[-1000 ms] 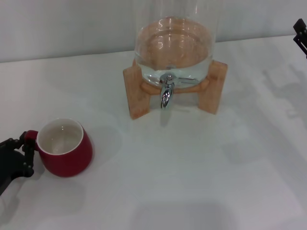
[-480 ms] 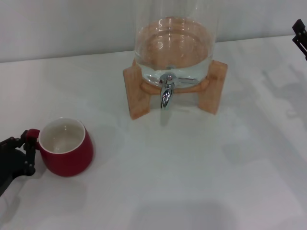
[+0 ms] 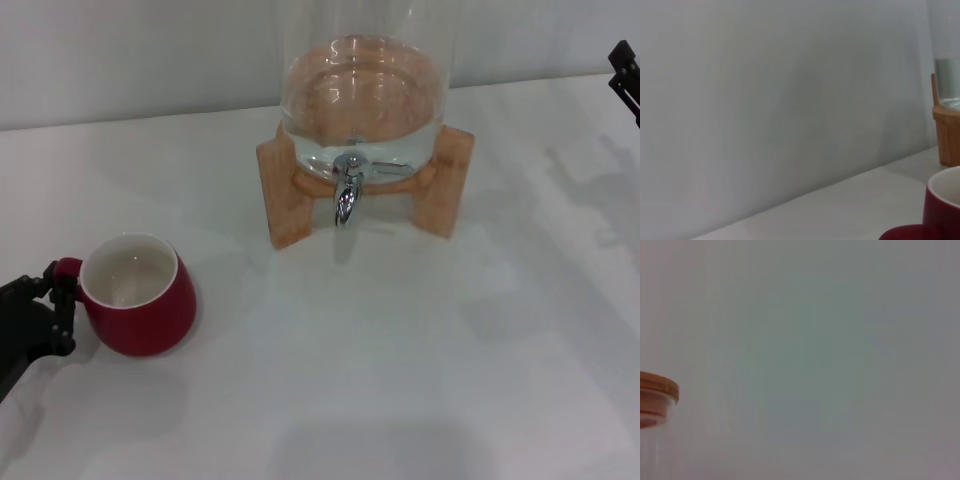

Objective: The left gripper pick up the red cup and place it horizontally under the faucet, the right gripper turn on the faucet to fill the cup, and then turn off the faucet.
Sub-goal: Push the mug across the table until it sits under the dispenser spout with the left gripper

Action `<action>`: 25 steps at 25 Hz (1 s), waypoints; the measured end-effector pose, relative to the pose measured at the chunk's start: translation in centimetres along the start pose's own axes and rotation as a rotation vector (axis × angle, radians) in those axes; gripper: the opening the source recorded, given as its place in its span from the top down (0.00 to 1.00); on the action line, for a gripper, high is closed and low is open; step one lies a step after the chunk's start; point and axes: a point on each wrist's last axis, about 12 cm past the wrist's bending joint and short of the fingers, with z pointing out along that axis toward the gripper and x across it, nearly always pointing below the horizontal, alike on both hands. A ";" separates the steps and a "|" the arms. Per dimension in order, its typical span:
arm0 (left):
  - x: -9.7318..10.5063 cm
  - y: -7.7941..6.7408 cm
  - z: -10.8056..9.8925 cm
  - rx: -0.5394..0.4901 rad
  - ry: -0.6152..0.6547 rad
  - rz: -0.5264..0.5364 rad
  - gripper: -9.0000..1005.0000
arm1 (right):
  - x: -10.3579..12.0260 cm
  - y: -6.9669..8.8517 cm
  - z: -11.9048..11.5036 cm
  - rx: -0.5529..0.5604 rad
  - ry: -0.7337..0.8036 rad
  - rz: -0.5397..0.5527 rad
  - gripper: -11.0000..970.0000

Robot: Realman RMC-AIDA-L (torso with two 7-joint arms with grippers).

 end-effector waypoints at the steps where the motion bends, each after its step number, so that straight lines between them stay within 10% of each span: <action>1: 0.0 0.0 0.0 0.000 -0.003 -0.001 0.91 | 0.0 0.0 0.0 0.000 0.000 0.000 0.10; 25: -1.7 -0.4 1.9 0.036 -0.076 -0.083 0.91 | 0.0 0.3 0.1 -0.015 0.001 0.001 0.10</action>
